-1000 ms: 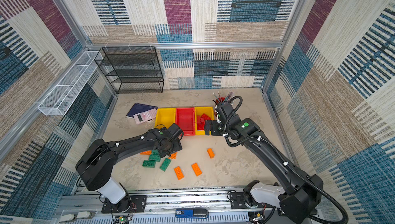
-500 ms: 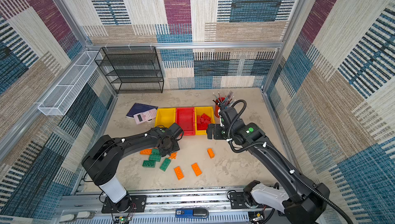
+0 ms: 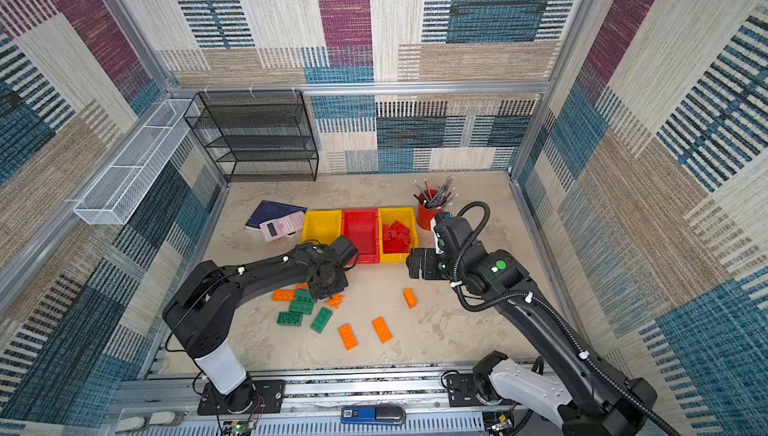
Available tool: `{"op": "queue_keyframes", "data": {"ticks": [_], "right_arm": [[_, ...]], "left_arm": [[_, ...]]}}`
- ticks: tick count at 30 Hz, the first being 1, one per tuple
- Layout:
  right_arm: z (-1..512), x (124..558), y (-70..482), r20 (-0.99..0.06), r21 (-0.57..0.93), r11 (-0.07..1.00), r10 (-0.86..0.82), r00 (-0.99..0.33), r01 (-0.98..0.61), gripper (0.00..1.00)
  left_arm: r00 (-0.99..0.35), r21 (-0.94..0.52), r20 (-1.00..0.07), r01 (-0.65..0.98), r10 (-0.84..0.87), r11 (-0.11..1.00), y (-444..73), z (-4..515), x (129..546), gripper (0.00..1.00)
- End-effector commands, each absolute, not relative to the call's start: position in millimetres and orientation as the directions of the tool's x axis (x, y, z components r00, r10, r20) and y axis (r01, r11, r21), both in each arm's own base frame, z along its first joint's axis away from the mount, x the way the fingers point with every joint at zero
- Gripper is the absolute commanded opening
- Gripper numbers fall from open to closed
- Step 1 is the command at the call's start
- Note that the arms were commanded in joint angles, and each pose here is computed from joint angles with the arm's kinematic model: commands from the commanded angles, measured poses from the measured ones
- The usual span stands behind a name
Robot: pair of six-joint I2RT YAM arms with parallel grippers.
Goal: Sort the legos into containers by color
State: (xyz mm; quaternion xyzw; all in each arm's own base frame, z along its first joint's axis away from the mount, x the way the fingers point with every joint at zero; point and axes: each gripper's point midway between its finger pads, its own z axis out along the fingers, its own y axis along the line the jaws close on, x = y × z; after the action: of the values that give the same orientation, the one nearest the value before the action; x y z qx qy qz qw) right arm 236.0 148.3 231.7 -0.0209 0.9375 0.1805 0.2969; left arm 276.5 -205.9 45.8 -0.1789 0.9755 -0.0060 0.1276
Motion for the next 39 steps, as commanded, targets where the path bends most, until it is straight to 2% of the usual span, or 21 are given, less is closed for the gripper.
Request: {"op": "queue_keyframes", "data": {"ticks": [1, 9, 12, 16, 25, 28, 32, 34, 39], "right_arm": [[234.4, 230.4, 148.8, -0.567, 0.352, 0.924, 0.080, -0.820, -0.153, 1.00], [235.3, 221.1, 135.9, -0.577, 0.359, 0.927, 0.129, -0.807, -0.108, 1.00], [236.3, 222.8, 133.6, -0.570, 0.378, 0.923, 0.177, -0.803, -0.065, 1.00], [238.2, 222.8, 137.4, -0.549, 0.427, 0.904, 0.229, -0.804, -0.034, 0.99], [242.1, 231.6, 135.3, -0.523, 0.440, 0.896, 0.303, -0.797, 0.052, 1.00], [243.3, 234.9, 136.4, -0.514, 0.451, 0.889, 0.327, -0.793, 0.075, 1.00], [245.8, 235.4, 137.1, -0.499, 0.474, 0.875, 0.361, -0.788, 0.101, 1.00], [247.2, 234.5, 136.7, -0.496, 0.484, 0.869, 0.373, -0.784, 0.107, 1.00], [243.2, 229.1, 132.9, -0.487, 0.477, 0.871, 0.375, -0.789, 0.119, 1.00]], "left_arm": [[-0.919, 0.015, -0.308, -0.263, -0.246, 0.965, -197.7, 73.2, 283.8, 0.14], [-0.900, 0.055, -0.435, -0.048, -0.019, 0.997, -226.9, 149.3, 336.9, 0.15], [-0.889, 0.072, -0.455, 0.026, 0.056, 0.997, -245.0, 162.5, 364.1, 0.15], [-0.887, 0.082, -0.446, 0.093, 0.120, 0.992, -263.4, 157.3, 396.3, 0.17], [-0.906, 0.011, -0.402, 0.144, 0.136, 0.990, -274.2, 131.9, 445.5, 0.24], [-0.905, -0.008, -0.401, 0.158, 0.142, 0.987, -278.0, 127.4, 454.1, 0.33], [-0.908, -0.034, -0.392, 0.175, 0.148, 0.984, -281.9, 125.9, 458.5, 0.53], [-0.909, -0.040, -0.390, 0.179, 0.150, 0.983, -282.5, 128.0, 456.5, 0.70], [-0.909, -0.028, -0.390, 0.173, 0.148, 0.985, -271.4, 136.2, 443.7, 0.72]]}}
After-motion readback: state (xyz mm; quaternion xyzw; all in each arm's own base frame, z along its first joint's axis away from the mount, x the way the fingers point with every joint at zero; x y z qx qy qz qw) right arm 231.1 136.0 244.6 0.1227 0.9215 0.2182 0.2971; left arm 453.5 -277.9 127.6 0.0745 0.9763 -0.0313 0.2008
